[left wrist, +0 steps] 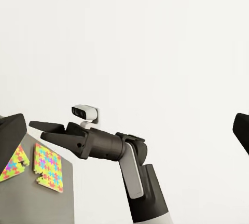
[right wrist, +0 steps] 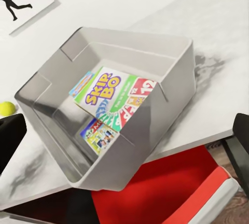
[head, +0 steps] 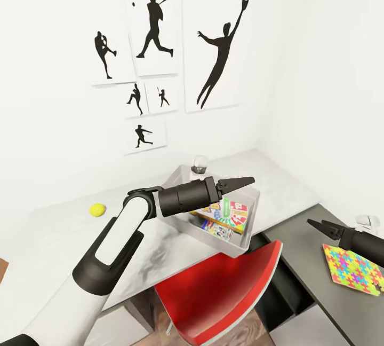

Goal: Put all the toys in the child's room - the three board games (two on the bed and one on the table), the two jigsaw puzzles on the table, and the tennis ball on the table - inside the toy box on the table in the child's room.

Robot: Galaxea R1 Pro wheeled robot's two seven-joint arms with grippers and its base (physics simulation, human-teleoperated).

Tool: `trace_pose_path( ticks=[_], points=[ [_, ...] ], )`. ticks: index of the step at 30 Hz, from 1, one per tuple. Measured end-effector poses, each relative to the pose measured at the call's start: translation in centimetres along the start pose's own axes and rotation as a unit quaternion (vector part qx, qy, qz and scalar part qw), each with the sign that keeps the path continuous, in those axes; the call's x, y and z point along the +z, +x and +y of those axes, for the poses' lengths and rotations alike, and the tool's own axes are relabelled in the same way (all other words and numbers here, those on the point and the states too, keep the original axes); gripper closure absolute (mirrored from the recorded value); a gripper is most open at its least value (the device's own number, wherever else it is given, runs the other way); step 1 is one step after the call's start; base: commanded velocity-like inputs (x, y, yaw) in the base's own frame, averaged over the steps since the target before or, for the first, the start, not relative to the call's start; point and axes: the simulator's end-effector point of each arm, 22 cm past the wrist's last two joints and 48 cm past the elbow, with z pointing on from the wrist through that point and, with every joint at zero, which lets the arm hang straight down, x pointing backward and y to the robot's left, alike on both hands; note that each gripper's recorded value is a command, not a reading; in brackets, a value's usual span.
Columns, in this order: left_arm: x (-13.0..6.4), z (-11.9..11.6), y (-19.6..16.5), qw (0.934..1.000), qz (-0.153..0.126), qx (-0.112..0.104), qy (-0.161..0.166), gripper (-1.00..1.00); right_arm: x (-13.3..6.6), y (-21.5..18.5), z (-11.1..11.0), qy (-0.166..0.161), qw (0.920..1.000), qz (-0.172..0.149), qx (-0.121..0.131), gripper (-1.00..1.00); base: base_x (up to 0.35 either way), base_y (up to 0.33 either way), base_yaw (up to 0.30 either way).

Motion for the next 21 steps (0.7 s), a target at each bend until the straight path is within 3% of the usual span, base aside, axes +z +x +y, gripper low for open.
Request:
trace_pose_path(
  ticks=[21],
  points=[
    [0.1, -1.5, -0.2, 0.9998, 0.0, 0.021, -0.005, -1.0, -0.8, -1.2, 1.0, -0.005, 0.9998, -0.014, -0.009, -1.0, 0.0, 0.0, 0.0]
  ],
)
